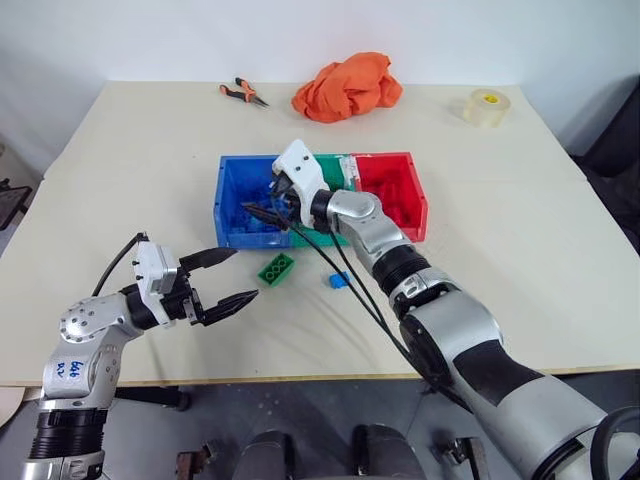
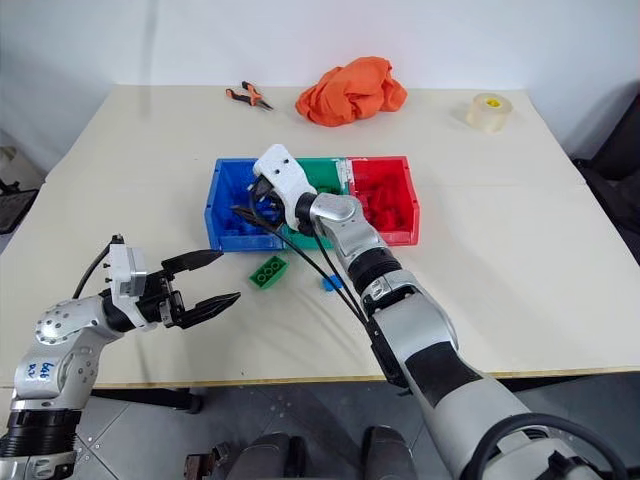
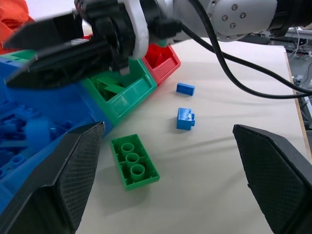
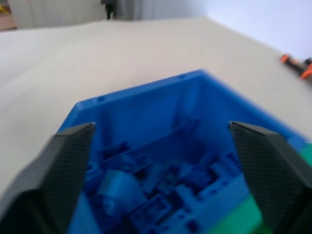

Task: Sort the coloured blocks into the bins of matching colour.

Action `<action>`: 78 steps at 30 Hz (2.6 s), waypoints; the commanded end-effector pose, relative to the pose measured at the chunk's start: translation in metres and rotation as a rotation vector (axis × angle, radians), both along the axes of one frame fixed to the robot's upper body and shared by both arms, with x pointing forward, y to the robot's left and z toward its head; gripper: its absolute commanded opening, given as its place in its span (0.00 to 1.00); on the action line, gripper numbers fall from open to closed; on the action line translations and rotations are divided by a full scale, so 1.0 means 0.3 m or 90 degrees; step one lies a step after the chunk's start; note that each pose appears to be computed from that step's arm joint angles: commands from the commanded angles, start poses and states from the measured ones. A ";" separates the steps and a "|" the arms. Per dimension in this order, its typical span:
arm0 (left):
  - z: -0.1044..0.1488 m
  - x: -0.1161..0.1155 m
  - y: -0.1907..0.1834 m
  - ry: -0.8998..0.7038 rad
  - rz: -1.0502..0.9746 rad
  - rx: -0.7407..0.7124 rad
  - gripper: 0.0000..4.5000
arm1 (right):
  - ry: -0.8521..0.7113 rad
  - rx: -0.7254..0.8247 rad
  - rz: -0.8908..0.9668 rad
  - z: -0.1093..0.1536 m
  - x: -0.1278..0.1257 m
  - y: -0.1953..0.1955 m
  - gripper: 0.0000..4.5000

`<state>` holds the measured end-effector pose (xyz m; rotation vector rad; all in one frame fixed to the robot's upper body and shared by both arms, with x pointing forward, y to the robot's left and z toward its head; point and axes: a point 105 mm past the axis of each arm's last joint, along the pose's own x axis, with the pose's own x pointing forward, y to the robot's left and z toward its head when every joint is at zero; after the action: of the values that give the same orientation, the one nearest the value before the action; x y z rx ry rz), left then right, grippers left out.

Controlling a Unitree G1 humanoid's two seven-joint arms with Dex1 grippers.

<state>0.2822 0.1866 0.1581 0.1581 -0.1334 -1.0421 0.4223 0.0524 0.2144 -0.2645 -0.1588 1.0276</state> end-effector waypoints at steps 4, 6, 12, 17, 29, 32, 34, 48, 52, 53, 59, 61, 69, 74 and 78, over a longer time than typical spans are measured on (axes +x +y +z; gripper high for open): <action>0.025 0.011 -0.014 -0.020 -0.018 0.002 1.00 | -0.073 0.030 0.072 0.071 -0.047 -0.142 1.00; 0.027 0.019 -0.016 -0.020 -0.022 0.001 1.00 | -0.075 0.028 0.092 0.068 -0.081 -0.188 1.00; 0.025 0.046 -0.037 -0.015 -0.047 0.002 1.00 | 0.020 -0.073 0.144 -0.090 -0.313 -0.473 1.00; 0.023 0.056 -0.038 -0.011 -0.059 0.005 1.00 | 0.134 -0.156 0.027 -0.203 -0.399 -0.686 1.00; 0.029 0.055 -0.051 -0.010 -0.069 0.007 1.00 | 0.188 -0.088 -0.169 -0.354 -0.280 -0.742 1.00; 0.029 0.044 -0.042 -0.009 -0.063 0.010 1.00 | 0.193 -0.068 -0.202 -0.373 -0.229 -0.739 1.00; 0.032 0.039 -0.033 -0.010 -0.057 0.011 1.00 | 0.194 -0.061 -0.208 -0.382 -0.208 -0.733 1.00; 0.022 0.016 -0.011 -0.007 -0.038 0.012 1.00 | 0.162 -0.075 -0.151 -0.329 -0.271 -0.694 0.16; 0.018 0.018 -0.015 -0.007 -0.038 0.009 1.00 | 0.125 -0.045 -0.103 -0.231 -0.289 -0.637 0.10; 0.018 0.019 -0.017 -0.007 -0.038 0.007 1.00 | 0.117 -0.040 -0.090 -0.206 -0.289 -0.621 0.10; 0.015 0.017 -0.020 -0.009 -0.036 0.004 1.00 | 0.067 -0.023 0.000 -0.088 -0.256 -0.485 0.10; 0.015 0.017 -0.019 -0.010 -0.034 0.004 1.00 | 0.055 -0.022 0.024 -0.068 -0.238 -0.437 0.10; 0.021 -0.003 0.002 -0.020 -0.001 0.003 1.00 | -0.009 -0.054 0.051 0.023 -0.063 -0.099 0.10; 0.023 -0.017 0.008 -0.024 0.016 0.003 1.00 | -0.021 -0.070 0.023 0.020 -0.018 0.001 0.27; 0.028 -0.025 0.014 -0.026 0.026 0.002 1.00 | -0.046 -0.061 0.012 0.036 -0.009 0.013 0.55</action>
<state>0.2785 0.1896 0.1544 0.1660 -0.1181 -1.0042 0.4178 0.0551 0.2003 -0.3922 -0.0869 1.0701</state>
